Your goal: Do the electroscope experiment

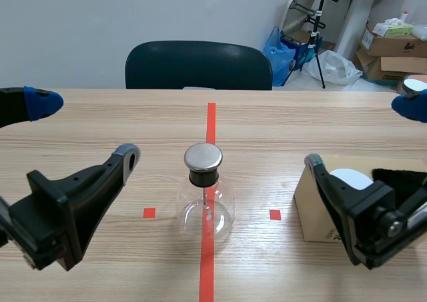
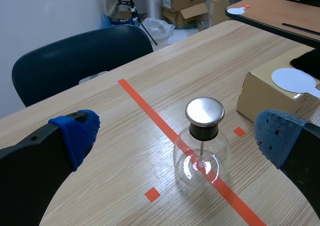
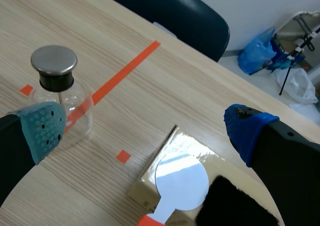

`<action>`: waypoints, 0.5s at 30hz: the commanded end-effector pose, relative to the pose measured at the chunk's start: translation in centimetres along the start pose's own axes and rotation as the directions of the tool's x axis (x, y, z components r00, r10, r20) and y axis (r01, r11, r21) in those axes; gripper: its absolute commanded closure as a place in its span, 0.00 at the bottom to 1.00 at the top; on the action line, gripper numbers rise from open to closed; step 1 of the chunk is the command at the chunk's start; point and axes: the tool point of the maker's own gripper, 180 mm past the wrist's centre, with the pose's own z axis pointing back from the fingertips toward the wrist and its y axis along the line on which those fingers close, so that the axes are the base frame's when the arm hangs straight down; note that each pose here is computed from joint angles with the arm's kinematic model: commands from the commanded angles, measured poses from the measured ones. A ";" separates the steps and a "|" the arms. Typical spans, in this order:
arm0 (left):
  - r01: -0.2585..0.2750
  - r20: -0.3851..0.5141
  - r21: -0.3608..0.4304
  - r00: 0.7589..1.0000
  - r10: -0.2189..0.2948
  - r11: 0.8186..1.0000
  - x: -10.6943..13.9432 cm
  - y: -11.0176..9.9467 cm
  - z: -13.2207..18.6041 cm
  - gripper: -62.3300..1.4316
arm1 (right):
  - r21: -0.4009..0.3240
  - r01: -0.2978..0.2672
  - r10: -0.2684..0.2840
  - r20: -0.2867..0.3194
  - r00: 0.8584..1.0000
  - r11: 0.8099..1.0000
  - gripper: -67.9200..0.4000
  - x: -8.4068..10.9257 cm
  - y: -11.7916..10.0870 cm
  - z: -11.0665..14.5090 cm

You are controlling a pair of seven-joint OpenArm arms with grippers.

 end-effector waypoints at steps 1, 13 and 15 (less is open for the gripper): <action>0.001 0.027 0.002 1.000 -0.001 1.000 0.7 0.0 0.0 0.00 | -0.009 0.003 -0.002 0.016 1.000 1.000 0.00 0.3 -0.2 0.1; 0.001 0.027 0.002 1.000 -0.001 1.000 0.7 0.0 0.0 0.00 | -0.013 0.002 -0.002 -0.023 1.000 1.000 0.00 -0.4 -0.3 0.1; 0.001 0.027 0.002 1.000 -0.001 1.000 0.7 0.0 0.0 0.00 | -0.013 0.002 -0.002 -0.022 1.000 1.000 0.00 -0.4 -0.3 0.1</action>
